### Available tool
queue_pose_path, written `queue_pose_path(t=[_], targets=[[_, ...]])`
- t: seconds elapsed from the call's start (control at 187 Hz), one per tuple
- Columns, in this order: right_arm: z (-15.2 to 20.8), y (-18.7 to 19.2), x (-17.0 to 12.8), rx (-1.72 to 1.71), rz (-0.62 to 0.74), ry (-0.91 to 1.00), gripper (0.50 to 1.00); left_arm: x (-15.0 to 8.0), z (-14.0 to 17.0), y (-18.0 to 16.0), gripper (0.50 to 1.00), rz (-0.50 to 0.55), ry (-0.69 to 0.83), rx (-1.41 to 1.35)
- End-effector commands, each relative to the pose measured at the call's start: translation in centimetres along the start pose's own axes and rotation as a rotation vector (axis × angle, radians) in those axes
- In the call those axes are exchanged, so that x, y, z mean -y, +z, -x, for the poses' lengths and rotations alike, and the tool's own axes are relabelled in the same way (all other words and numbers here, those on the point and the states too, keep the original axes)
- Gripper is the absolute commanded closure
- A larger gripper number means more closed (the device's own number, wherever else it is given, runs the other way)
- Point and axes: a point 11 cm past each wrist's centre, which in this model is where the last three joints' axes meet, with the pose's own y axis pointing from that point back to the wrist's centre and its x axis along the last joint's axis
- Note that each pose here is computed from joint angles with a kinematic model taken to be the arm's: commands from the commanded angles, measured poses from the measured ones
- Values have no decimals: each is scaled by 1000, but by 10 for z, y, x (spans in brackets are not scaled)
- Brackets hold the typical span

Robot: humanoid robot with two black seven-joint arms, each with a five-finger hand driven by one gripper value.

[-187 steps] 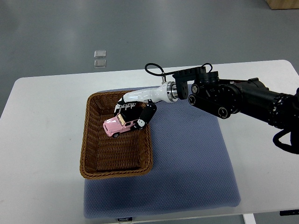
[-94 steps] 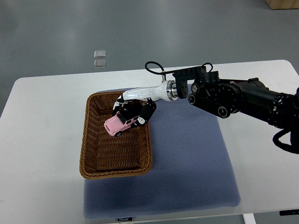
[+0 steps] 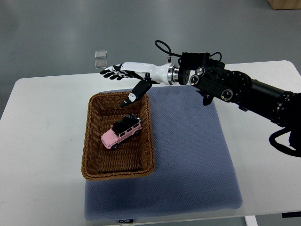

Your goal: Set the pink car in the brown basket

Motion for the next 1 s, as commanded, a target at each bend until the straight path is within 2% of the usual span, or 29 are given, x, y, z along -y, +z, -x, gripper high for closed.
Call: queue_pose_path(t=[0.0,0.166,0.272,0.609,0.994], targets=[[-18,16,-16,186,15,96,581,0,0,0,500,0,0,-1],[-50,60,-55,478,35,298,581,0,0,0,500,0,0,1],[-51,84,-68,688,44,374,581,0,0,0,500,0,0,1],[-39,111,-80,1182,-48,466,581,0,0,0,500,0,0,1],[-32,115,-79,1208,-62,465,579,0,0,0,500,0,0,1]])
